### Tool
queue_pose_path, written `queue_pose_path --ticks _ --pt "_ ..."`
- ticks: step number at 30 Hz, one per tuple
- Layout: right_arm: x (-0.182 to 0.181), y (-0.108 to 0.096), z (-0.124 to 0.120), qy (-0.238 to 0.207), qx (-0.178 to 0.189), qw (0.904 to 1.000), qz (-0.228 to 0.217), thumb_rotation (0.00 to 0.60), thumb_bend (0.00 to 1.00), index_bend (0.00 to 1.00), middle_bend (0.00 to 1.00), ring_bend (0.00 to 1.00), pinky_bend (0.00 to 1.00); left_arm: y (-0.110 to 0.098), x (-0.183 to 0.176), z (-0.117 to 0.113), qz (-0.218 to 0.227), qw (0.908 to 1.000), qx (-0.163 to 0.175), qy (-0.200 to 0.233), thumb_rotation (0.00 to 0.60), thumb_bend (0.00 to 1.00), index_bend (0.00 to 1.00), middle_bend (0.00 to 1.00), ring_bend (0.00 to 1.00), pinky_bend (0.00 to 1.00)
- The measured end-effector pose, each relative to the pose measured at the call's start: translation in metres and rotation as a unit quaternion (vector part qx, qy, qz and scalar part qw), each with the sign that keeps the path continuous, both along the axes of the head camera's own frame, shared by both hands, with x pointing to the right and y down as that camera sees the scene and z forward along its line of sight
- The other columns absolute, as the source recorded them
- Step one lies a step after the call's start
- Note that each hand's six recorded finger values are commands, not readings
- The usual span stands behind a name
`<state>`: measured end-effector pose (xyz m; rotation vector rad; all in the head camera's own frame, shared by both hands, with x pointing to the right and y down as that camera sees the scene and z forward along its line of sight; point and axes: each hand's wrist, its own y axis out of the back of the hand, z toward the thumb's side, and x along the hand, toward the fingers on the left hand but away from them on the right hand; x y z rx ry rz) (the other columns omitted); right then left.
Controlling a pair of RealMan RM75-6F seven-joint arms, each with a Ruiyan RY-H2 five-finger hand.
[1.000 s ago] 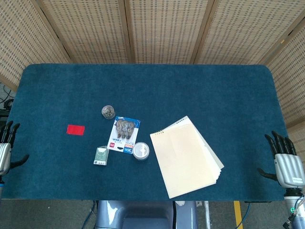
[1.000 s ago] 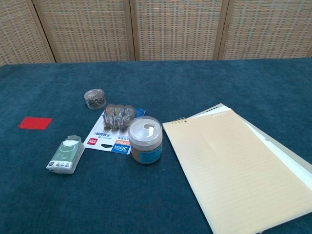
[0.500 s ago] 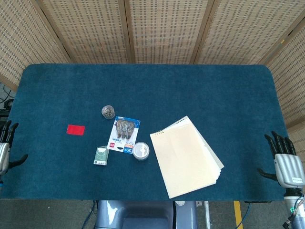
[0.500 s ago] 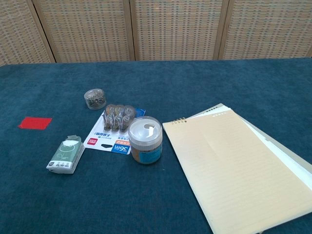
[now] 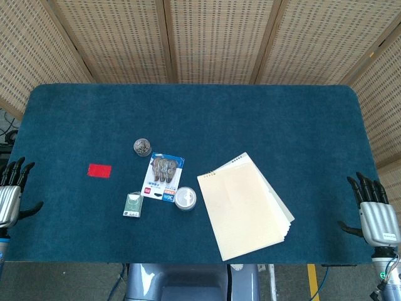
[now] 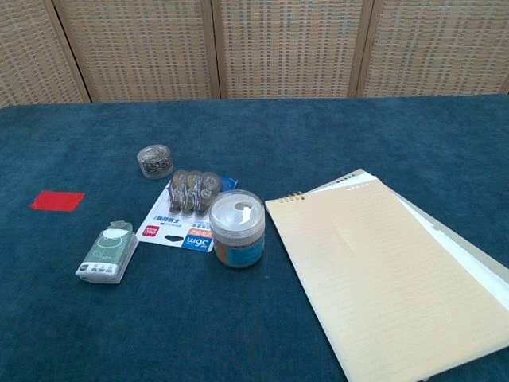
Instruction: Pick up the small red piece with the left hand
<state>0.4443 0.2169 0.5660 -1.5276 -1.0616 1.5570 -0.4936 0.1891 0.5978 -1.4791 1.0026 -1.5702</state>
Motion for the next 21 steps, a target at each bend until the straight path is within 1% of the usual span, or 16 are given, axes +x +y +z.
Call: queue_pose_path --ticks 3,5,14,16,19,21 --pt "0.0 0.0 0.001 0.001 -0.001 1.0 0.001 0.6 0.05 0.0 0.0 0.0 0.0 -0.003 -0.001 0.005 0.004 1.0 -0.005 -0.005 0.6 0.31 0.22 0.0 0.0 0.0" --pt "0.001 0.0 0.001 0.001 0.0 1.0 0.003 0.6 0.05 0.0 0.0 0.0 0.0 -0.006 -0.002 0.008 0.008 0.9999 -0.009 -0.011 0.6 0.33 0.23 0.0 0.0 0.0" --pt "0.001 -0.001 0.002 0.003 -0.002 1.0 0.003 0.6 0.05 0.0 0.0 0.0 0.0 -0.028 -0.003 0.03 0.037 0.9985 -0.027 -0.028 0.6 0.32 0.24 0.0 0.0 0.0" --pt "0.001 -0.001 0.002 0.003 -0.002 1.0 0.003 0.6 0.05 0.0 0.0 0.0 0.0 -0.034 -0.002 0.036 0.046 0.9979 -0.032 -0.033 0.6 0.31 0.24 0.0 0.0 0.0" --pt "0.001 -0.001 0.002 0.003 -0.001 1.0 0.003 0.6 0.05 0.0 0.0 0.0 0.0 -0.041 -0.002 0.043 0.056 0.997 -0.034 -0.041 0.6 0.23 0.24 0.0 0.0 0.0" --pt "0.002 -0.002 0.002 0.003 -0.001 1.0 0.004 0.6 0.05 0.0 0.0 0.0 0.0 -0.045 -0.001 0.047 0.06 0.9967 -0.032 -0.043 0.6 0.2 0.24 0.0 0.0 0.0"
